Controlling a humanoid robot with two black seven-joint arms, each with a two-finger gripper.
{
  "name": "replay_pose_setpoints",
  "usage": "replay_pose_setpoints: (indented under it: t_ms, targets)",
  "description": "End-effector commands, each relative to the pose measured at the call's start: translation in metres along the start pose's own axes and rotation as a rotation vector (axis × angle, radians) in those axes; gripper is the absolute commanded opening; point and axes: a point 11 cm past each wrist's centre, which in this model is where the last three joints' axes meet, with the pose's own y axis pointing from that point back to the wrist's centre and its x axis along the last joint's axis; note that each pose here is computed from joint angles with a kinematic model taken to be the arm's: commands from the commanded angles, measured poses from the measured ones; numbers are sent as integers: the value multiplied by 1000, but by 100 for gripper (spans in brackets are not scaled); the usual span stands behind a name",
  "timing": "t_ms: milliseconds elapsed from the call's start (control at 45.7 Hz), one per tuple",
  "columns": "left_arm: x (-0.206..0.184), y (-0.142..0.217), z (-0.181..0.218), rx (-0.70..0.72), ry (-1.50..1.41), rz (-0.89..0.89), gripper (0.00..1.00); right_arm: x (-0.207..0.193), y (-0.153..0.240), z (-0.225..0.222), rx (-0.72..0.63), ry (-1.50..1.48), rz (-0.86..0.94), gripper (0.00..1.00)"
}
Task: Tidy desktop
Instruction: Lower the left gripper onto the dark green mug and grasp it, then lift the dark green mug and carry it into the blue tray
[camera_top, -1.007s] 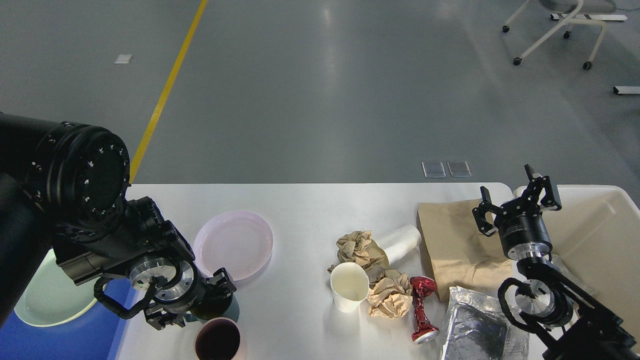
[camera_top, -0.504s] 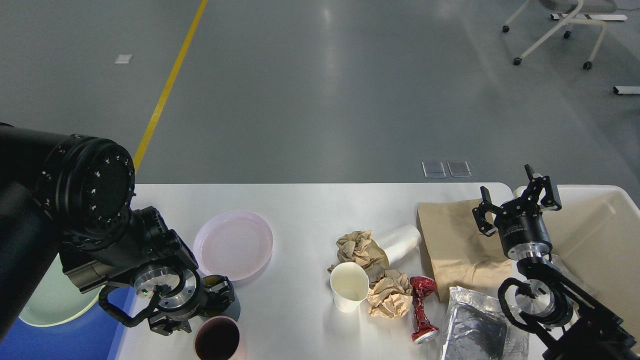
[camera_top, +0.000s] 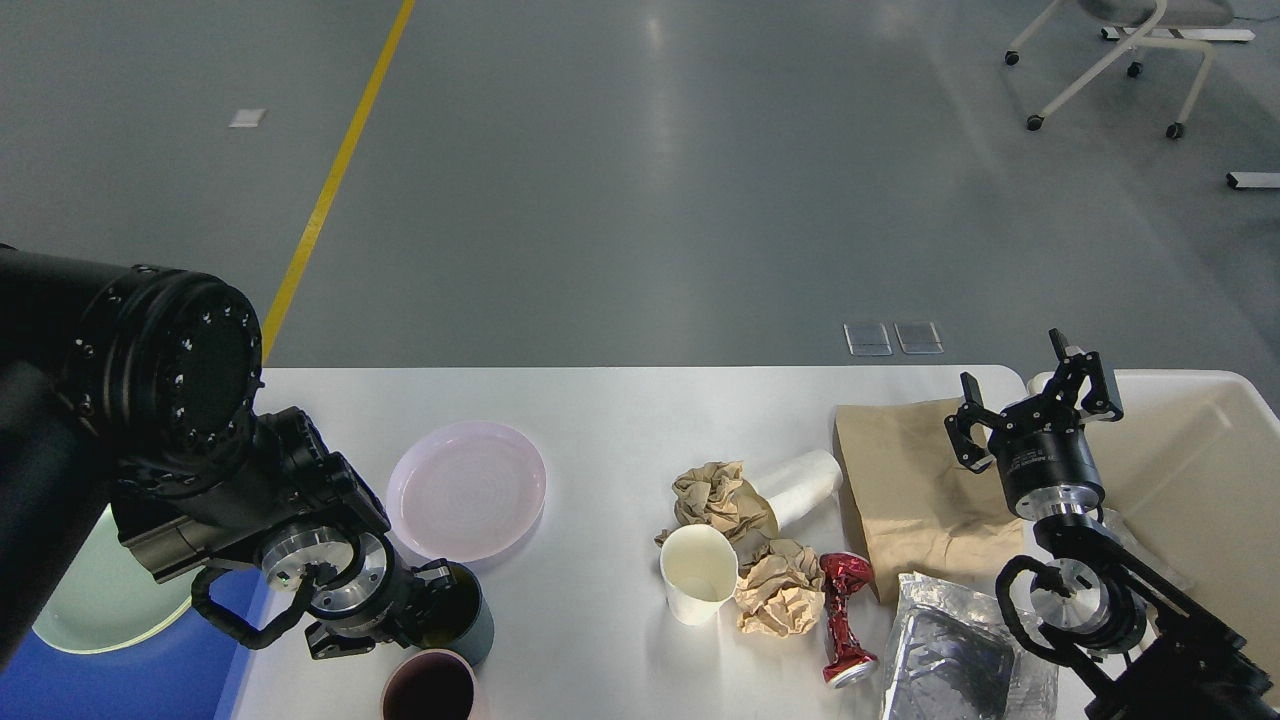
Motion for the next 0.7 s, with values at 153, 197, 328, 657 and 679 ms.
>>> replay_pose_setpoints:
  t_ms: [153, 197, 328, 657, 679]
  targets:
    - [3, 3, -2, 1, 6, 3, 1, 0, 0, 0, 0, 0, 0, 100]
    - [5, 4, -2, 1, 9, 5, 1, 0, 0, 0, 0, 0, 0, 100]
    - [13, 12, -2, 3, 13, 26, 1, 0, 0, 0, 0, 0, 0, 100]
    - [23, 71, -2, 16, 15, -21, 2, 0, 0, 0, 0, 0, 0, 100]
    - [24, 76, -1, 13, 10, -32, 2, 0, 0, 0, 0, 1, -1, 100]
